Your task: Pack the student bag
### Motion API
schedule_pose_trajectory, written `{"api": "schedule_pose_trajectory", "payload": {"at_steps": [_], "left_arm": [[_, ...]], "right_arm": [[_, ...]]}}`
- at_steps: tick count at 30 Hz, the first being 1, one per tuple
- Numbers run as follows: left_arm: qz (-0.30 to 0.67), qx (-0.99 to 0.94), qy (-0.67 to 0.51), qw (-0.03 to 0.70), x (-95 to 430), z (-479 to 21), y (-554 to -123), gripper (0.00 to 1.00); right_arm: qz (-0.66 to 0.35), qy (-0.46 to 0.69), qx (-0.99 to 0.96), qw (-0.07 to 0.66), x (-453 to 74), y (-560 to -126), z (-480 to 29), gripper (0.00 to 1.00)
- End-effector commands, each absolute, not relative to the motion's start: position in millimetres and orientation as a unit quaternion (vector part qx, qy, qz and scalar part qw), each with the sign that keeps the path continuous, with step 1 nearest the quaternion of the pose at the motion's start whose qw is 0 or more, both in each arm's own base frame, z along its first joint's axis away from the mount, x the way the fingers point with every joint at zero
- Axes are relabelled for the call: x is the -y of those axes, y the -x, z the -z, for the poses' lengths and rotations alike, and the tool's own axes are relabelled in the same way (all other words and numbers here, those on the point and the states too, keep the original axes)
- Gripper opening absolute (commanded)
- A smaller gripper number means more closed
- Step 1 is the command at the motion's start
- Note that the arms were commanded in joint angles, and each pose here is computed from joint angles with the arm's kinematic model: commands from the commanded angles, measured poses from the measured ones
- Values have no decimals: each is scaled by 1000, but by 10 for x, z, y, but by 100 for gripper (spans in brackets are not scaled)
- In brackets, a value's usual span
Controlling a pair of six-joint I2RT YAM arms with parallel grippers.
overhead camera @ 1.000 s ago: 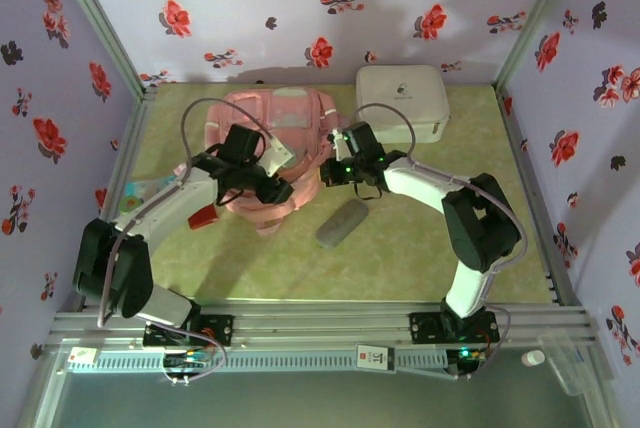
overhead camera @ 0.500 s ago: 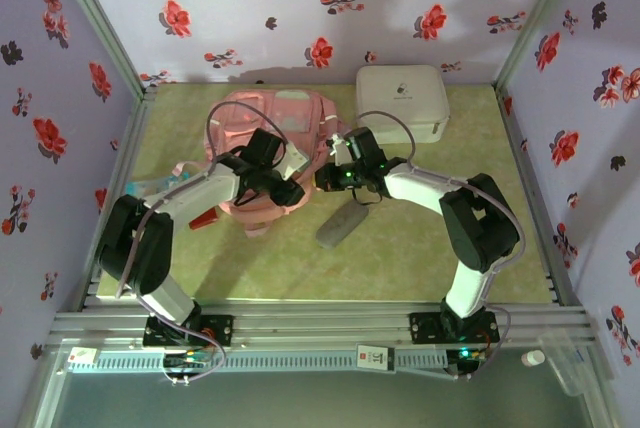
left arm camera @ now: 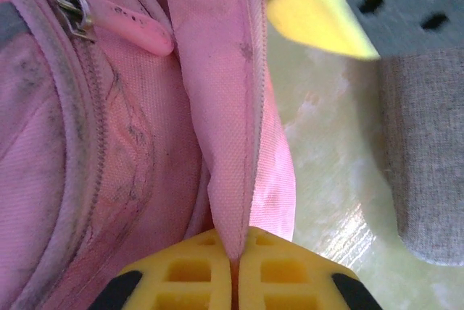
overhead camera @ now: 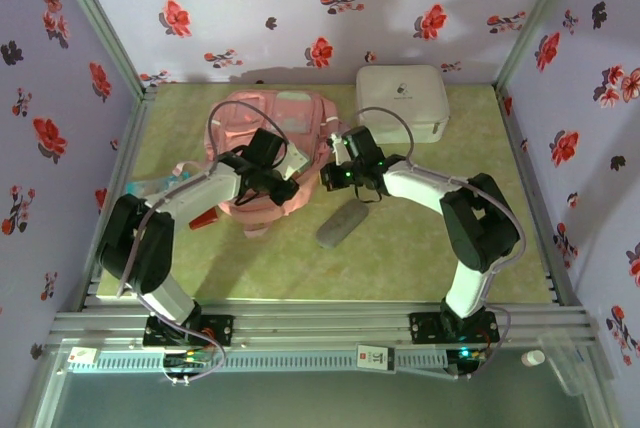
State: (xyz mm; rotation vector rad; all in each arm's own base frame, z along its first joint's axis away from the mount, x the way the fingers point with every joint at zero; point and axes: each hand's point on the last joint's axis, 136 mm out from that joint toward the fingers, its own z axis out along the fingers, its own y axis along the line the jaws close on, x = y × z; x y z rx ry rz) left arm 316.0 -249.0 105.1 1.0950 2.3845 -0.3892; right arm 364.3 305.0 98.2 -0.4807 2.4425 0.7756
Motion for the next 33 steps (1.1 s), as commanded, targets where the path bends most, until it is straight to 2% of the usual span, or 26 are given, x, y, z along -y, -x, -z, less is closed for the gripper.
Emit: {"api": "schedule_pose_trajectory", "payload": {"at_steps": [1,10,19,20,22,25,27,30,33], "left_arm": [[124,-882,-407,201,2298,-1068,-2858,0],[137,-878,-414,195,2250,-1138,-2689,0],[165,-875,-422,173,2278,-1111,-2529,1],[165,-875,-421,173,2275,-1112,-2524,3],[166,-875,-419,178,2281,-1145,-2532,15],[170,-870,-416,202,2316,-1298,-2581,40],[165,-867,-412,226,2319,-1441,-2643,52],[126,-870,-394,267,2241,-1602,-2826,61],[73,-875,-379,292,2136,-1613,-3025,70]], "right_arm": [[-190,155,-924,295,-2611,-4056,-883,0],[-173,136,-925,310,-2468,-4554,-837,0],[-165,107,-929,315,-2381,-4754,-791,5],[-164,106,-930,310,-2380,-4756,-779,6],[-168,110,-933,299,-2389,-4720,-781,12],[-196,110,-929,295,-2424,-4579,-925,27],[-218,110,-922,301,-2418,-4436,-1101,41],[-236,106,-910,325,-2342,-4241,-1339,60],[-233,95,-902,350,-2209,-4101,-1484,70]]}}
